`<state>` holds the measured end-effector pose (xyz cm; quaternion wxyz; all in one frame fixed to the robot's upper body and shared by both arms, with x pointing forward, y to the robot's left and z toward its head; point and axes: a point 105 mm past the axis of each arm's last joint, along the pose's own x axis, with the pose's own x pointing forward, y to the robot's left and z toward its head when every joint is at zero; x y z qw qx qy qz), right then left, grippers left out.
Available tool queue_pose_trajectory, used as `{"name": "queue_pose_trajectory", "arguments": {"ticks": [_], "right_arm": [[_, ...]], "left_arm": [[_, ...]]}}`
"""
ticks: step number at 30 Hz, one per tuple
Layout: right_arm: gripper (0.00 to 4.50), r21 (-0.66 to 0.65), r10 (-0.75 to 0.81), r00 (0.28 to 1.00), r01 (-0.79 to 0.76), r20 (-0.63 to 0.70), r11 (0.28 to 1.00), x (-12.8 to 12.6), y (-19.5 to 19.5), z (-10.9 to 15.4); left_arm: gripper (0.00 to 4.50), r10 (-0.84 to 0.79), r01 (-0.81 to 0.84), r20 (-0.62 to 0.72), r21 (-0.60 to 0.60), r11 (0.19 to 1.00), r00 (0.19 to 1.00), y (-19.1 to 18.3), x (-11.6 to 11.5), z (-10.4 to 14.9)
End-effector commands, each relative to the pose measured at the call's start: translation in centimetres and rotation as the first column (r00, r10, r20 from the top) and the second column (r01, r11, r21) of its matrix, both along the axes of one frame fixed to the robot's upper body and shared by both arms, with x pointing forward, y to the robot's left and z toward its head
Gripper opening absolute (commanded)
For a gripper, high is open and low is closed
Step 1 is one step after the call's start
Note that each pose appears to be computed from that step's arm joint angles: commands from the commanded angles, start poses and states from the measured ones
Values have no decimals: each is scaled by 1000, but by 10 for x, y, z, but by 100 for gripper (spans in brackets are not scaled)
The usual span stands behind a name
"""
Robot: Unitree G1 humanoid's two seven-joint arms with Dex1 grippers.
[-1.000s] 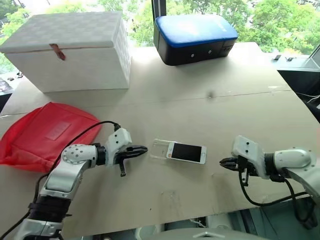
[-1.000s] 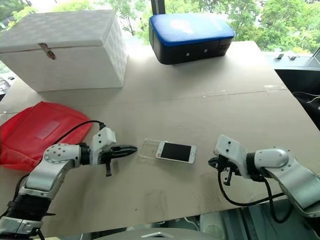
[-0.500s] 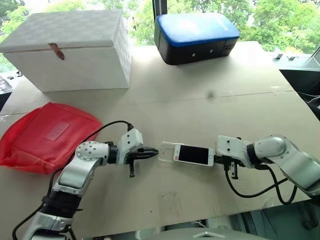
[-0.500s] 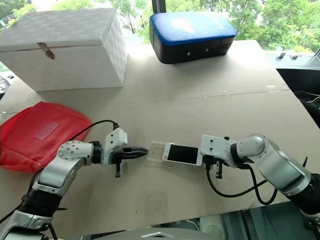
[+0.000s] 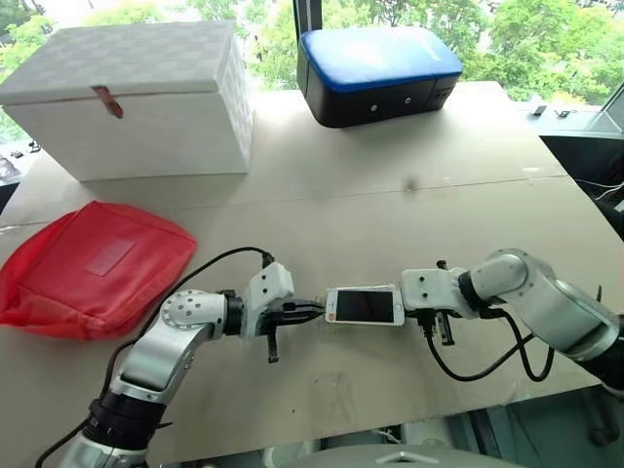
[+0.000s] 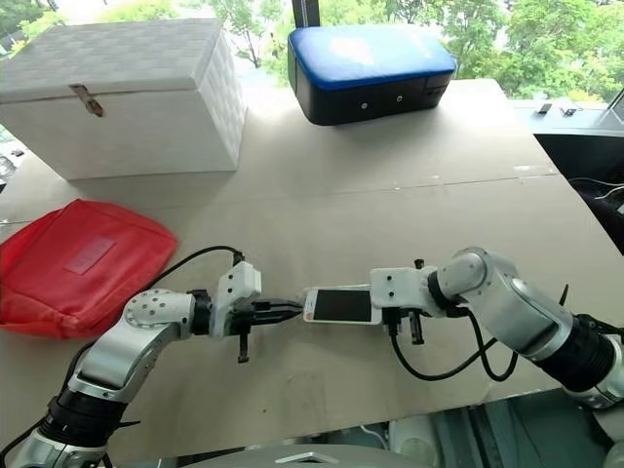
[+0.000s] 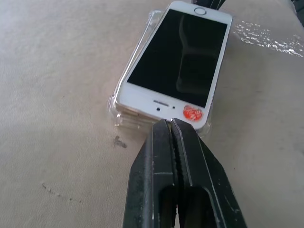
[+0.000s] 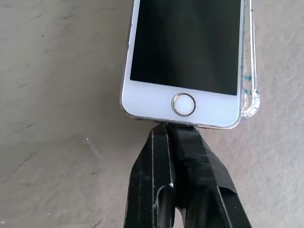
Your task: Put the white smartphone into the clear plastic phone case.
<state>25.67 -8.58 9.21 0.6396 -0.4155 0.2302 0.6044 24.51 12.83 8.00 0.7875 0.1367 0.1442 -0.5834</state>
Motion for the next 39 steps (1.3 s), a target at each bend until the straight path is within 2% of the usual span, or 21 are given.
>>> {"name": "queue_pose_trajectory", "arguments": {"ticks": [1,7,11,18,23,26,32,39], "right_arm": [[0,35,48,998,-49,33,998,1,17,2],[0,2,18,993,-18,114,1000,22,10,-1],[0,10,-33,995,32,94,999,24,-6,5],[0,73,-95,995,97,-35,993,0,-27,11],[0,221,-32,987,67,-157,973,-25,-8,20],[0,243,-6,983,51,-182,969,-31,1,13],[0,246,-5,986,47,-168,968,-24,12,-8],[0,295,-64,991,98,-120,950,-2,8,1]], "left_arm": [[7,-30,30,17,-28,999,999,-9,-5,5],[7,-5,6,28,-32,999,1000,-7,0,7],[7,22,-21,23,-43,999,999,5,0,13],[7,-1,1,-8,-30,1000,1000,9,-9,12],[7,0,0,2,-24,1000,1000,1,-3,9],[7,-5,5,7,-20,1000,1000,0,-2,8],[7,-6,6,14,-15,1000,1000,0,0,9],[7,6,-5,21,-14,1000,1000,-1,-2,9]]}}
